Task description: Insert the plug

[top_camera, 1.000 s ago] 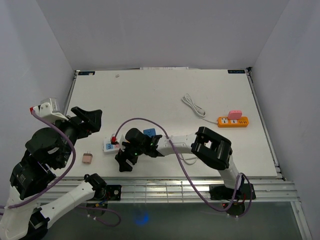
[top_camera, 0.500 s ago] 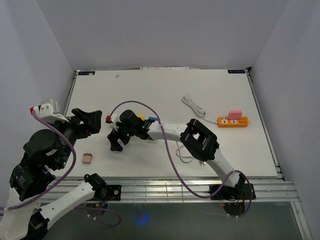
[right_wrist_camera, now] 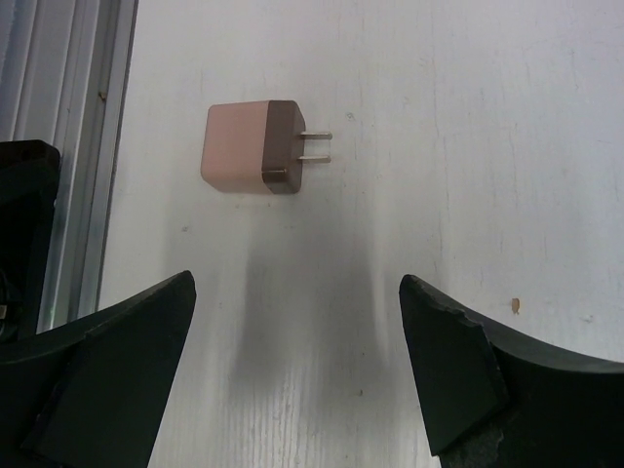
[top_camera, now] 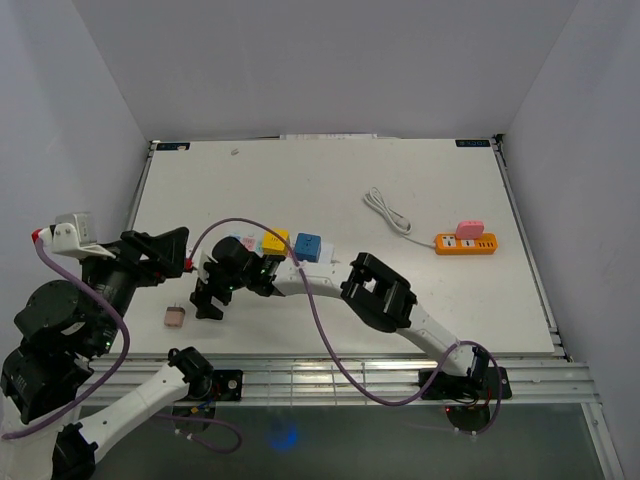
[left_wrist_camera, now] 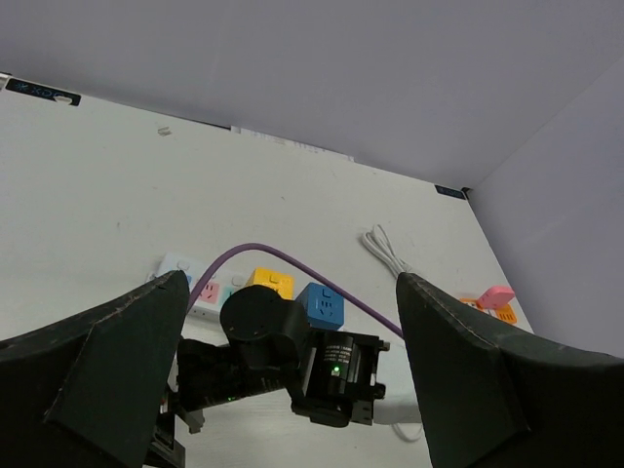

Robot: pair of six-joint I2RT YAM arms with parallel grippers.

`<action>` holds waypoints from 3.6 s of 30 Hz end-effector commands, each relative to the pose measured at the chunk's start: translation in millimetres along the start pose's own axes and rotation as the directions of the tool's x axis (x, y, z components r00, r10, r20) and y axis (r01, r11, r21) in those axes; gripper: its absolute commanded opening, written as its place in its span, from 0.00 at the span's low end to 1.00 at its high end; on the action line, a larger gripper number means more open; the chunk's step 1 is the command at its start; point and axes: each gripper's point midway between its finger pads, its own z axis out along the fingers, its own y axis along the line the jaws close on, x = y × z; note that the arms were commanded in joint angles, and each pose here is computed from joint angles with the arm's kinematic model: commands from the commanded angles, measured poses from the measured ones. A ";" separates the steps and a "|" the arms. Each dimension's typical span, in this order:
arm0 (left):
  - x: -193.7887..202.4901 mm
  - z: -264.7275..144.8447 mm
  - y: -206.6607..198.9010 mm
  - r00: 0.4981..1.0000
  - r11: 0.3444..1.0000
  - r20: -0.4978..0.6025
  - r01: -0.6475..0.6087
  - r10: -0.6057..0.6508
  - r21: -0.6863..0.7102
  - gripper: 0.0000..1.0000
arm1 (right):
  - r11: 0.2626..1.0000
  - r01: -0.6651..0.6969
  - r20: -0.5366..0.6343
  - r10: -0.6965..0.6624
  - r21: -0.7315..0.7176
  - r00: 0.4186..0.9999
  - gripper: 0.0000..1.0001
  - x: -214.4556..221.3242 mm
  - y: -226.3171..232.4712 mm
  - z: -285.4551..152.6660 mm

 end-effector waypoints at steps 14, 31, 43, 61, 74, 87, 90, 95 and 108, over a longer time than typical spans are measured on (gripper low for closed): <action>-21.3 -14.7 7.8 0.998 0.999 0.050 -0.032 0.032 -0.005 0.98 | 0.985 0.149 0.126 -0.158 0.085 0.979 0.90 -37.9 2.4 41.8; -19.8 -17.2 19.0 0.998 0.998 0.037 -0.041 0.043 -0.052 0.98 | 0.987 0.160 0.023 -0.159 -0.028 0.987 0.92 -14.4 29.2 65.8; -20.0 -18.7 22.5 0.999 0.998 0.043 -0.029 0.031 -0.051 0.98 | 0.982 0.183 0.009 -0.183 0.048 0.983 0.94 -10.8 27.4 76.7; -15.2 -16.5 22.2 0.999 0.998 0.027 -0.032 0.033 -0.050 0.98 | 0.963 0.254 0.062 -0.260 0.092 0.964 0.15 -24.5 32.2 59.9; 4.3 -5.8 30.9 0.997 0.986 -0.064 -0.063 0.053 -0.152 0.98 | 0.976 0.183 0.122 -0.197 0.119 0.973 0.45 -50.1 16.2 11.9; 82.2 27.4 20.3 0.981 0.984 -0.192 -0.051 0.018 -0.171 0.98 | 0.894 -0.006 0.332 -0.160 0.447 0.930 0.50 -100.5 -2.3 -182.7; 97.4 33.5 6.3 0.978 0.992 -0.206 0.019 -0.044 -0.122 0.98 | 0.856 -0.064 0.341 -0.134 0.513 0.930 0.51 -85.8 1.2 -222.4; 135.6 46.1 -22.7 0.968 0.990 -0.215 0.137 -0.126 0.038 0.98 | 0.802 -0.110 0.335 -0.117 0.588 0.935 0.55 -63.4 9.0 -275.2; 234.6 143.8 9.4 0.927 0.933 -0.317 0.084 -0.202 -0.349 0.95 | 0.601 -0.297 0.456 -0.126 0.742 0.881 0.65 -27.5 2.9 -369.5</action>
